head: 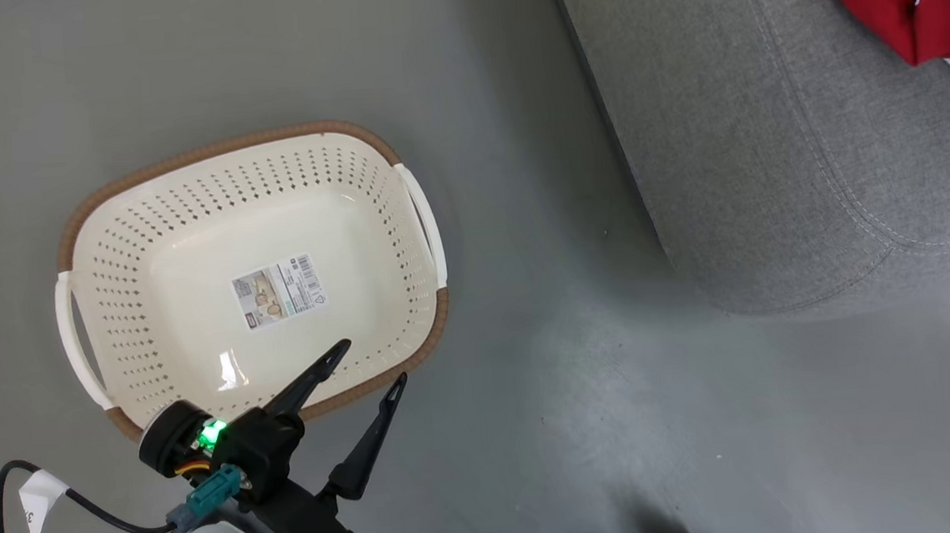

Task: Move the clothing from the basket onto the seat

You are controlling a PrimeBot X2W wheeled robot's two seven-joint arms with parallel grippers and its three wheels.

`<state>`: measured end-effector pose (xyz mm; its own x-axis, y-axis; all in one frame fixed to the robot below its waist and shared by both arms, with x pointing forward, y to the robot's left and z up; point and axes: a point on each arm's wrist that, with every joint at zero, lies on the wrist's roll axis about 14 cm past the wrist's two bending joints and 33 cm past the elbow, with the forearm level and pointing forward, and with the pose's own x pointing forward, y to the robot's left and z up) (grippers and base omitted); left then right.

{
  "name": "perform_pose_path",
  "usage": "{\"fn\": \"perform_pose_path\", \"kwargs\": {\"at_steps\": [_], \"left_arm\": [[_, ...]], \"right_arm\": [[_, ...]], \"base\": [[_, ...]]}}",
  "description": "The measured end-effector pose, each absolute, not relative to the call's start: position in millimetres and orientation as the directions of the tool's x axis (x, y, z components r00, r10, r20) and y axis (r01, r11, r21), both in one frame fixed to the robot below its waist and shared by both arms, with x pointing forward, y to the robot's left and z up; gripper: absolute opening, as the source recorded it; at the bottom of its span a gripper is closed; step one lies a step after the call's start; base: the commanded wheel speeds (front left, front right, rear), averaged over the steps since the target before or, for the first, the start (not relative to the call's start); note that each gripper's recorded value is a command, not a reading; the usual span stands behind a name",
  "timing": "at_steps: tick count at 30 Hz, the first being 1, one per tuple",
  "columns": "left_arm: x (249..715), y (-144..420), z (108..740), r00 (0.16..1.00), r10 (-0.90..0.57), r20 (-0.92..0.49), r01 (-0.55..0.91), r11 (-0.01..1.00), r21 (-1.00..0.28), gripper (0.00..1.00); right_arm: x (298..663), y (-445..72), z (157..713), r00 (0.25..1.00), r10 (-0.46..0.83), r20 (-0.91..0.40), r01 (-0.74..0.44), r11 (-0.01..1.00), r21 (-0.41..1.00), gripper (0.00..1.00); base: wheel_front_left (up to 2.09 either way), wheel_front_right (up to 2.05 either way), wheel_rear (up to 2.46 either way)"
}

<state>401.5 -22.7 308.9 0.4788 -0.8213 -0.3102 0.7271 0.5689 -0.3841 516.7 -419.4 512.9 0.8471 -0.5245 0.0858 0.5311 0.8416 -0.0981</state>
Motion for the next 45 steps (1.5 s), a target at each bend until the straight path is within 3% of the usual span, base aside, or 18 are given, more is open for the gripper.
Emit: {"fn": "perform_pose_path", "kwargs": {"at_steps": [22, 37, 45], "left_arm": [[431, 47, 381, 0.778, -0.570, -0.264, 0.488, 0.813, -0.318, 1.00], [424, 136, 417, 0.931, -0.283, -0.229, 0.225, 0.942, -0.248, 1.00], [416, 174, 437, 0.972, -0.142, -0.189, 0.098, 0.970, -0.225, 1.00]], "right_arm": [[520, -277, 532, 0.982, -0.150, 0.116, 0.152, 0.988, -0.004, 1.00], [514, -175, 541, 0.987, 0.090, 0.131, -0.098, 0.994, 0.055, 1.00], [490, -123, 527, 0.969, 0.230, 0.092, -0.238, 0.967, 0.089, 1.00]], "base": [[0.00, 0.00, 0.00], [0.00, 0.00, 0.00], [0.00, 0.00, 0.00]]}}
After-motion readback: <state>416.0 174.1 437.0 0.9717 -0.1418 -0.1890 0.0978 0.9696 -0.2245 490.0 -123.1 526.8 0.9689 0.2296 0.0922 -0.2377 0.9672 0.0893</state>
